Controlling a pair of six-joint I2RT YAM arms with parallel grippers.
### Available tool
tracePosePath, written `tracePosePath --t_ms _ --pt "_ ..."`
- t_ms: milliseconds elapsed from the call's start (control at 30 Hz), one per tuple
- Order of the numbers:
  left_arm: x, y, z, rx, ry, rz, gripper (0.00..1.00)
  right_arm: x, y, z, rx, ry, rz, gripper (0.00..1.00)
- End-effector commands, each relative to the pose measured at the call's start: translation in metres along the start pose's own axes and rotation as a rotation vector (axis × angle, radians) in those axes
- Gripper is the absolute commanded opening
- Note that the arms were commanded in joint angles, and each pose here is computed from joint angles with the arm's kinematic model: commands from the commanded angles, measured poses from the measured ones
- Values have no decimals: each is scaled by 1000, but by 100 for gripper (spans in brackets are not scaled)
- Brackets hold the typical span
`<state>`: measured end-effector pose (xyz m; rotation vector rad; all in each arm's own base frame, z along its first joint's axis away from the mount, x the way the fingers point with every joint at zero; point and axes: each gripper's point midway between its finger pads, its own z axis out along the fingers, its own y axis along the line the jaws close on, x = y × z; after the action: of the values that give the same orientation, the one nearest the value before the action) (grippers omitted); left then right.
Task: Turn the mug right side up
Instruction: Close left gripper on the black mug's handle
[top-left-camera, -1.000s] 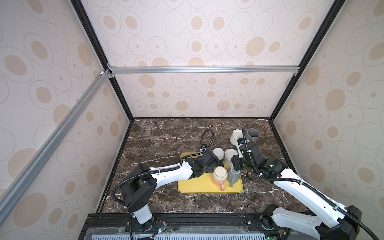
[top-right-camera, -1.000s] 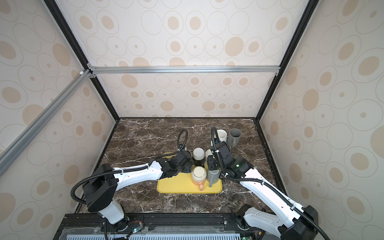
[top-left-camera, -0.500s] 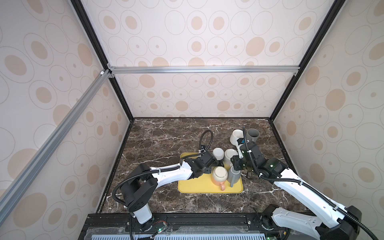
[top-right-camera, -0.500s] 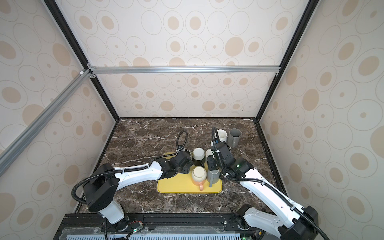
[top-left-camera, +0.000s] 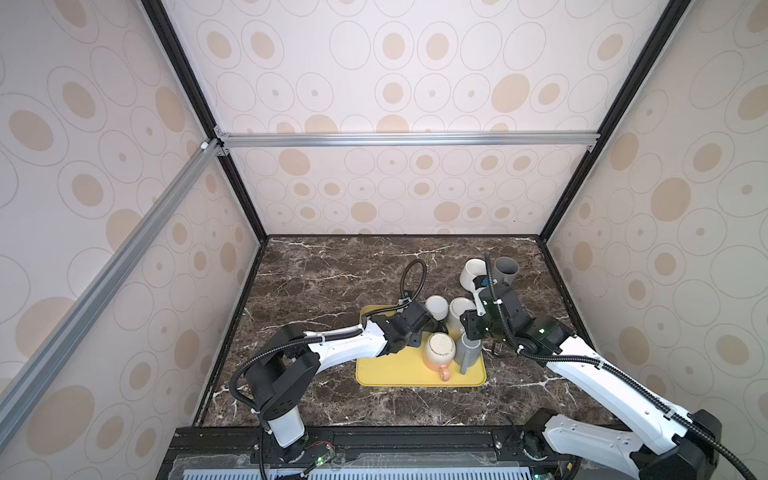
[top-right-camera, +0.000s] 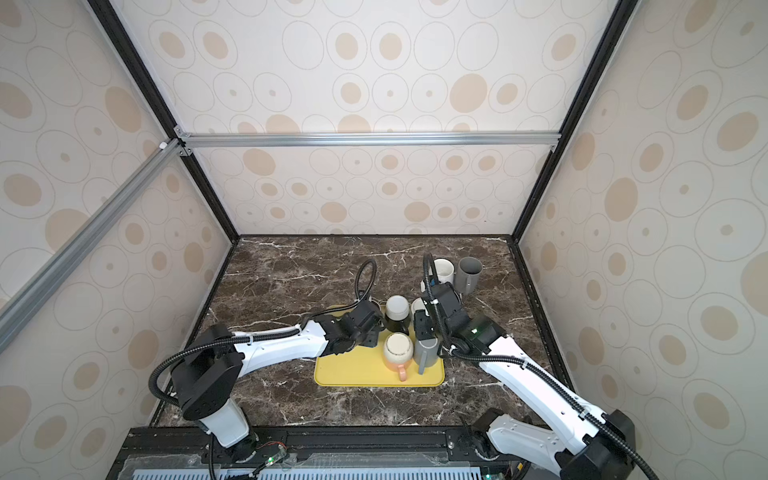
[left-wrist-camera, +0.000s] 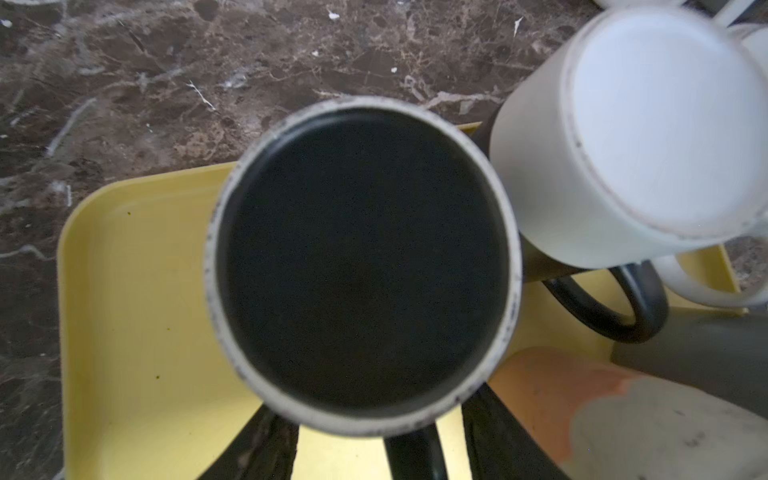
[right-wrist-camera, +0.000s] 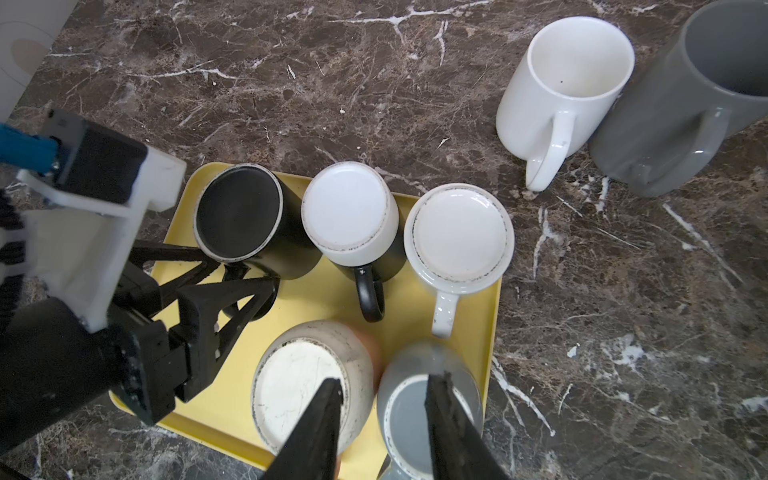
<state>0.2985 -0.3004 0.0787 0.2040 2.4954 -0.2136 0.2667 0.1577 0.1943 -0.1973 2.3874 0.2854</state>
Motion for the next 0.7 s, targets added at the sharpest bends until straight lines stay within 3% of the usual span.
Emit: tracePosePath --t_ms 0,667 --pt "-10 -6 1 6 2 16 59 3 -3 1 5 -3 -3 37" --pt "-3 1 5 -9 24 21 35 3 0 2 -18 -11 0 37"
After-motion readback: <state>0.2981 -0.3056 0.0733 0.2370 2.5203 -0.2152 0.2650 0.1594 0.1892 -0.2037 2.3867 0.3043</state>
